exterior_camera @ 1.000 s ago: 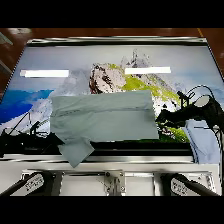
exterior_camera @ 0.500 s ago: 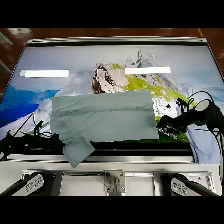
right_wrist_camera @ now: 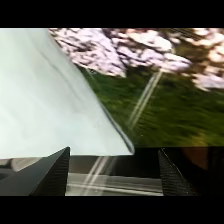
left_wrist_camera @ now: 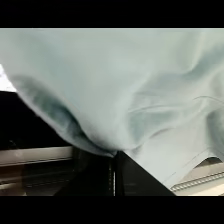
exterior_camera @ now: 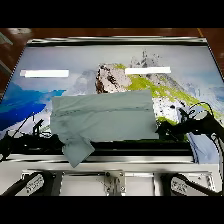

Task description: Fold the shirts.

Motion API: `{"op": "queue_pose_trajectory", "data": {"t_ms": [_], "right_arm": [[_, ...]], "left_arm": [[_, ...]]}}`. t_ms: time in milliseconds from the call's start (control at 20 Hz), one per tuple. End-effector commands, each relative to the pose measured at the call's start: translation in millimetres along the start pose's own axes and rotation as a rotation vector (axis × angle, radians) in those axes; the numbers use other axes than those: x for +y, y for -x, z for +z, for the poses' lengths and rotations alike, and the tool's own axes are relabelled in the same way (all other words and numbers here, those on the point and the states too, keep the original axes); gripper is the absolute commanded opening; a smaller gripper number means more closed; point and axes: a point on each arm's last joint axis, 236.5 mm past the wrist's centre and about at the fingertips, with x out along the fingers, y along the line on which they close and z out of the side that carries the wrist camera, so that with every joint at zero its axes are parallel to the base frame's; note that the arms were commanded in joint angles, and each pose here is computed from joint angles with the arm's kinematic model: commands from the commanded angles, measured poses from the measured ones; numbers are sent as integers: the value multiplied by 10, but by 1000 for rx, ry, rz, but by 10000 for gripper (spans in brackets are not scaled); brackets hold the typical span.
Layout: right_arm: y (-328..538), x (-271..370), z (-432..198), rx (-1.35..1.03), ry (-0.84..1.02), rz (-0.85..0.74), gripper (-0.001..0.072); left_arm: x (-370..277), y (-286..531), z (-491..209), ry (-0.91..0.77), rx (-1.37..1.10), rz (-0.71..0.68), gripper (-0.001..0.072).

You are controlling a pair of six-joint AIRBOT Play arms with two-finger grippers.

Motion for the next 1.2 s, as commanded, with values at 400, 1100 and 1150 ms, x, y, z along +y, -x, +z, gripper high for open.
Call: {"op": "queue_pose_trajectory", "data": {"t_ms": [400,1100,1150], "right_arm": [[-322,463,85,-14,93,68,66],[391,1729,1637,-511,350,92,58],[367,1733,1723,-512,344,85,58]], "left_arm": [[-122,222,335,-82,-86,7,41],[-954,955,2024,-342,-326,-44,41],[-979,929,2150,-351,-311,-51,42]]}}
